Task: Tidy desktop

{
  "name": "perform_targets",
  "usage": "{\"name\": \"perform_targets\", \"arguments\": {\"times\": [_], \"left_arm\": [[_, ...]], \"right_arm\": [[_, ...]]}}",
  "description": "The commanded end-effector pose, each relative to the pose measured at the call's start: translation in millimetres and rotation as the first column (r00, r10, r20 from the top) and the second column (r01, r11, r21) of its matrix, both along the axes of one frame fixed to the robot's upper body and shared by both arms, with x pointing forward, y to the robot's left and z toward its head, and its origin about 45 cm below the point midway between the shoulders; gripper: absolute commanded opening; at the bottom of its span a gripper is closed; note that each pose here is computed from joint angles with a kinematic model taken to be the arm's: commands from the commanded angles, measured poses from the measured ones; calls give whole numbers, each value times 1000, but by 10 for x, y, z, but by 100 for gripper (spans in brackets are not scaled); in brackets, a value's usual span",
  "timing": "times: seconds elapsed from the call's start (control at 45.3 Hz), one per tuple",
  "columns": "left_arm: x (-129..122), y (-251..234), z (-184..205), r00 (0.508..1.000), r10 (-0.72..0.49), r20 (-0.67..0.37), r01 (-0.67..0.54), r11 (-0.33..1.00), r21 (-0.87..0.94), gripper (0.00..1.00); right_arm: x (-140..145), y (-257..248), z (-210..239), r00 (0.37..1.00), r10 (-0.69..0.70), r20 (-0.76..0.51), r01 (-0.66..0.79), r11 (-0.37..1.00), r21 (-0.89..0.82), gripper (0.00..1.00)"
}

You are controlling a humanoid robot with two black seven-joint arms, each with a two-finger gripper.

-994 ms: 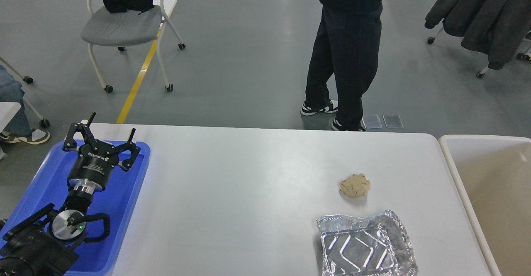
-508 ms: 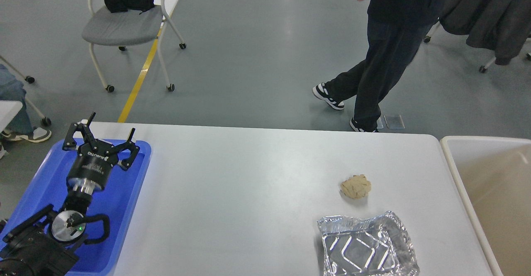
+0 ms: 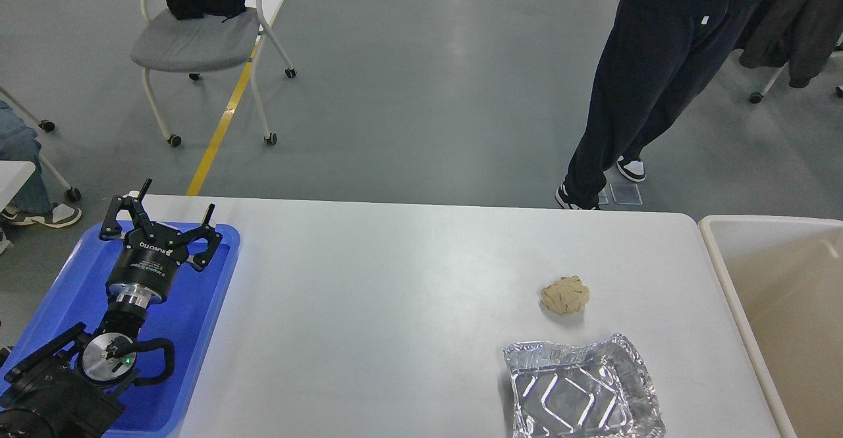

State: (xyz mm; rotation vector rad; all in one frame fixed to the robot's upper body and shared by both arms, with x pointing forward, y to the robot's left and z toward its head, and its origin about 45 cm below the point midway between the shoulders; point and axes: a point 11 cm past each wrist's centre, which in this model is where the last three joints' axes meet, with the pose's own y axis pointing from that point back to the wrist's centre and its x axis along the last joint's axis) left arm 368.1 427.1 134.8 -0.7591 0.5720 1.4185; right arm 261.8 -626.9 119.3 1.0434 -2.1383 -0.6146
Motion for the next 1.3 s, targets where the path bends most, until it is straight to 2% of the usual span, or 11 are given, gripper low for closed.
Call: {"name": "perform_targets", "arguments": {"times": [0.0,0.177,0.243,0.287,0.331,0.398,0.442,0.618,1.082,1.215,1.281], "left_arm": [[1,0,2,1000,0,1,0,1000,0,99],[1,0,2,1000,0,1,0,1000,0,99],[1,0,2,1000,0,1,0,1000,0,99],[1,0,2,1000,0,1,0,1000,0,99],[1,0,2,1000,0,1,0,1000,0,99],[1,0,2,1000,0,1,0,1000,0,99],[1,0,2,1000,0,1,0,1000,0,99],[1,0,2,1000,0,1,0,1000,0,99],[2,-2,1,1000,-1,0,1,1000,0,99],[1,-1,3,1000,-1,2,1,1000,-1,99],[1,-1,3,1000,-1,2,1,1000,-1,99]], "right_arm": [[-20,45,-81,999,31,-30,-31,999,-14,0],[-22,17,-52,996,63,-60,-66,997,-49,0],[-27,6,-44,996,60,-61,-63,997,-54,12],[-25,-4,-32,996,60,-61,-64,996,-58,26],[-9,-9,-13,997,60,-57,-63,996,-61,59],[1,-3,-10,997,62,-56,-66,996,-61,79],[13,1,-3,996,71,-61,-75,995,-65,100],[73,63,2,991,115,-67,-119,991,-56,100],[680,42,1154,953,188,239,-181,982,-52,100],[727,62,1483,938,292,187,-271,954,-132,100],[798,129,1785,894,447,25,-424,864,-273,100]]}}
